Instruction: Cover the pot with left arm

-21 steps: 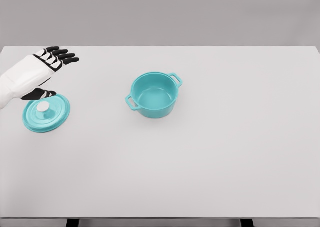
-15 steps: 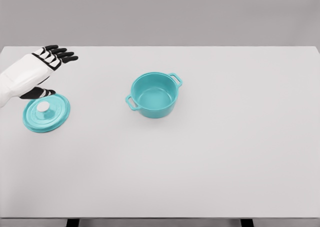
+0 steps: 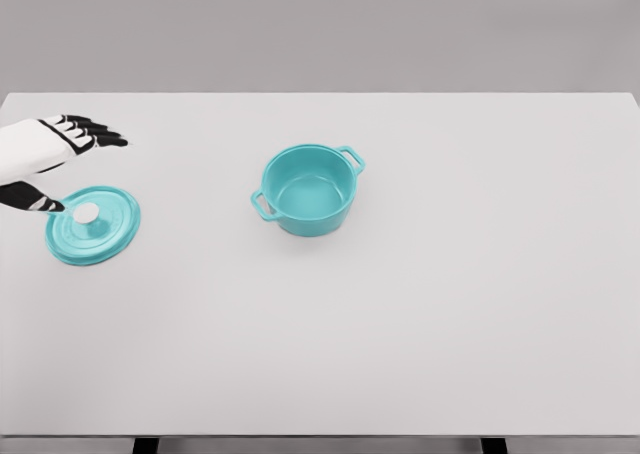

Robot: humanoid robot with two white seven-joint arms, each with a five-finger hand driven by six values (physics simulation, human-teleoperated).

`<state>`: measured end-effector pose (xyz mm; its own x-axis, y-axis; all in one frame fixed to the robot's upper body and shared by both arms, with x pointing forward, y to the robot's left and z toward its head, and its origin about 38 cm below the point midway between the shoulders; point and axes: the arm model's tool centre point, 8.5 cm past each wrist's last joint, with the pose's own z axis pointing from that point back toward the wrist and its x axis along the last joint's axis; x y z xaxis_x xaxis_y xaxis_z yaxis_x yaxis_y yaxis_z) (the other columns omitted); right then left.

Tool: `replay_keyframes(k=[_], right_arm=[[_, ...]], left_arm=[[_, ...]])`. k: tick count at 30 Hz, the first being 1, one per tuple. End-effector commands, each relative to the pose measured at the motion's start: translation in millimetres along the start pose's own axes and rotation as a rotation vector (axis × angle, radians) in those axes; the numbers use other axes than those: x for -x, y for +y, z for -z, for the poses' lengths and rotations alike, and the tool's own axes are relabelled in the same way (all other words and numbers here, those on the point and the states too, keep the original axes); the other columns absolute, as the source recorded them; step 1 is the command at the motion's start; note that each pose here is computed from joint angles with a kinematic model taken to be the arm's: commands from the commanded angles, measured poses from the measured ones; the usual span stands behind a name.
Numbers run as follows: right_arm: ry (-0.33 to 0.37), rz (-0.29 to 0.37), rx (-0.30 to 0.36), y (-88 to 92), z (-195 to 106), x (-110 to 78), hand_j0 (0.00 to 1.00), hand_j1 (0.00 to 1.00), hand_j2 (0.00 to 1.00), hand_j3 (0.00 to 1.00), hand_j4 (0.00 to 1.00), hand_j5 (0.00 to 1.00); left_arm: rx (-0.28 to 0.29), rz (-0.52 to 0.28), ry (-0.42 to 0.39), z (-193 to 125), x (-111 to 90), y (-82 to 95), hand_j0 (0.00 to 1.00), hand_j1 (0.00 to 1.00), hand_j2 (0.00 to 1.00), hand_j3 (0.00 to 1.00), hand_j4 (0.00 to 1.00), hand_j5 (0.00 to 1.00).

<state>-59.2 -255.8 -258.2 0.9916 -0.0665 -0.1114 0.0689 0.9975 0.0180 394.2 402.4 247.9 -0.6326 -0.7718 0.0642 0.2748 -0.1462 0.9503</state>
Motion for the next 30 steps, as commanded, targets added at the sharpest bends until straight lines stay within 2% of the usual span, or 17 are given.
replay_keyframes(k=[1, 5, 13, 17, 24, 28, 30], right_arm=[[0.000, 0.001, 0.000, 0.1, 0.0, 0.1, 1.00, 1.00, 1.00, 1.00, 1.00, 1.00], [0.000, 0.000, 0.000, 0.1, 0.0, 0.1, 1.00, 1.00, 1.00, 1.00, 1.00, 1.00], [0.000, 0.000, 0.000, 0.1, 0.0, 0.1, 1.00, 1.00, 1.00, 1.00, 1.00, 1.00], [0.000, 0.000, 0.000, 0.1, 0.0, 0.1, 1.00, 1.00, 1.00, 1.00, 1.00, 1.00], [0.000, 0.000, 0.000, 0.1, 0.0, 0.1, 1.00, 1.00, 1.00, 1.00, 1.00, 1.00], [0.000, 0.000, 0.000, 0.1, 0.0, 0.1, 1.00, 1.00, 1.00, 1.00, 1.00, 1.00], [0.000, 0.000, 0.000, 0.1, 0.0, 0.1, 1.00, 1.00, 1.00, 1.00, 1.00, 1.00]], left_arm=[[0.006, -0.017, -0.003, -12.0, 4.3, 8.0, 0.94, 0.94, 0.94, 0.94, 0.94, 0.94], [0.025, -0.024, -0.016, -7.2, 2.0, 2.7, 0.79, 0.79, 0.79, 0.79, 0.79, 0.79], [0.085, -0.039, -0.047, 3.3, -5.2, -16.3, 0.79, 0.79, 0.79, 0.79, 0.79, 0.79], [0.121, -0.089, 0.000, -0.1, 11.4, -34.5, 0.79, 0.79, 0.79, 0.79, 0.79, 0.79], [0.123, -0.129, -0.003, 6.5, 11.8, -47.6, 0.79, 0.79, 0.79, 0.79, 0.79, 0.79], [0.134, -0.163, 0.010, 9.2, 16.6, -59.2, 0.79, 0.79, 0.79, 0.79, 0.79, 0.79], [0.129, -0.204, 0.017, 14.9, 19.0, -70.6, 0.79, 0.79, 0.79, 0.79, 0.79, 0.79]])
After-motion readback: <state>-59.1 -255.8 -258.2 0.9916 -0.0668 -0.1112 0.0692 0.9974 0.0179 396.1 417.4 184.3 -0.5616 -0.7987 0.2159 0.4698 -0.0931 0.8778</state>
